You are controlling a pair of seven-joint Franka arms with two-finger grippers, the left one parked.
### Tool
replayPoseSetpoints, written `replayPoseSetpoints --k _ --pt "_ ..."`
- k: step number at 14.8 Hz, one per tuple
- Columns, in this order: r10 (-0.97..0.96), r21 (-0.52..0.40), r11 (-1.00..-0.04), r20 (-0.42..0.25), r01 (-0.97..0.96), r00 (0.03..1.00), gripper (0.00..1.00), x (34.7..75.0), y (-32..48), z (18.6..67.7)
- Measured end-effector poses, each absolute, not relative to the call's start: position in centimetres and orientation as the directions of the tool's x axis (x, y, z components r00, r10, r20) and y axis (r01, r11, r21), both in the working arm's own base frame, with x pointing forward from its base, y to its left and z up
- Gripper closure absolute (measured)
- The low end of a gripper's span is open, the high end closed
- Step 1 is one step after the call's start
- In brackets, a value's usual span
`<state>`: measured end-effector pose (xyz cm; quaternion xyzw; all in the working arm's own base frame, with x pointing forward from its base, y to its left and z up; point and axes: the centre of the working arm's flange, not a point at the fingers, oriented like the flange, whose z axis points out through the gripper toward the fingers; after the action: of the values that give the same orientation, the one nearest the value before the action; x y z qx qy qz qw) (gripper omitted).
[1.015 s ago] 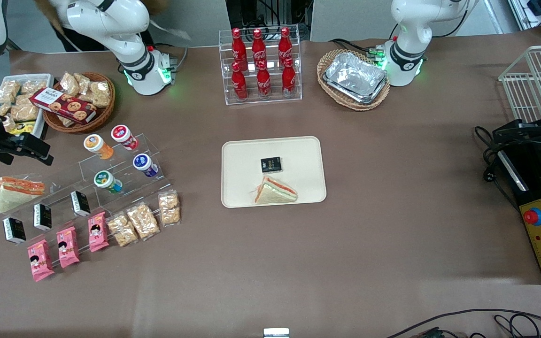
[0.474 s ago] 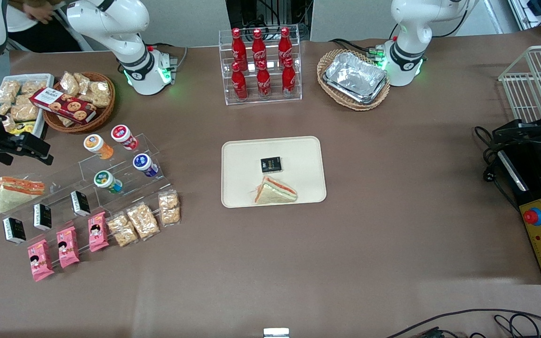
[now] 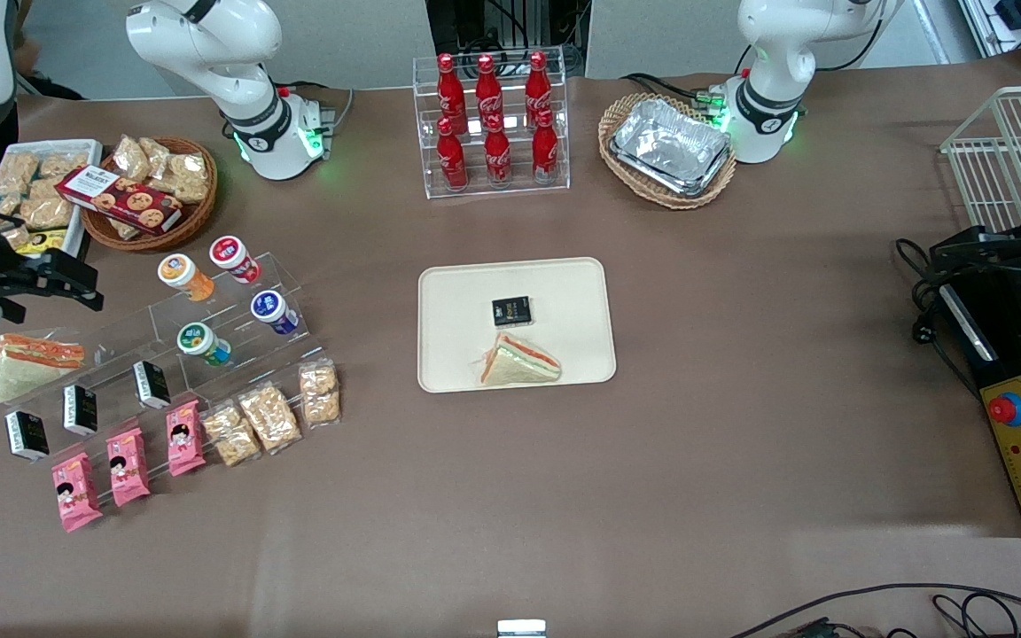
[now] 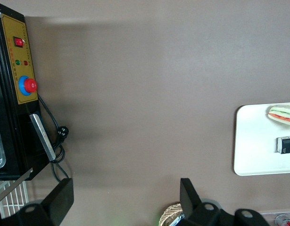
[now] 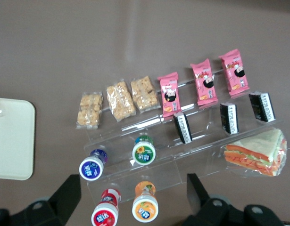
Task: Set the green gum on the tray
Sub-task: 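Lower the right gripper onto the green-and-white gum tub in the rack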
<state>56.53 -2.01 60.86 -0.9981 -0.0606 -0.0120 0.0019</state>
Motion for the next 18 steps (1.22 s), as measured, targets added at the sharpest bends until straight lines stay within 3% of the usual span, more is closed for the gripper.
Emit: replayPoseSetpoints --k 11,18 --pt "0.108 -0.003 -0.994 0.030 0.108 0.994 0.00 53.7 -2.9 46.4" --pt "0.100 0.006 -0.995 0.088 0.100 0.991 0.00 51.2 -3.3 38.7"
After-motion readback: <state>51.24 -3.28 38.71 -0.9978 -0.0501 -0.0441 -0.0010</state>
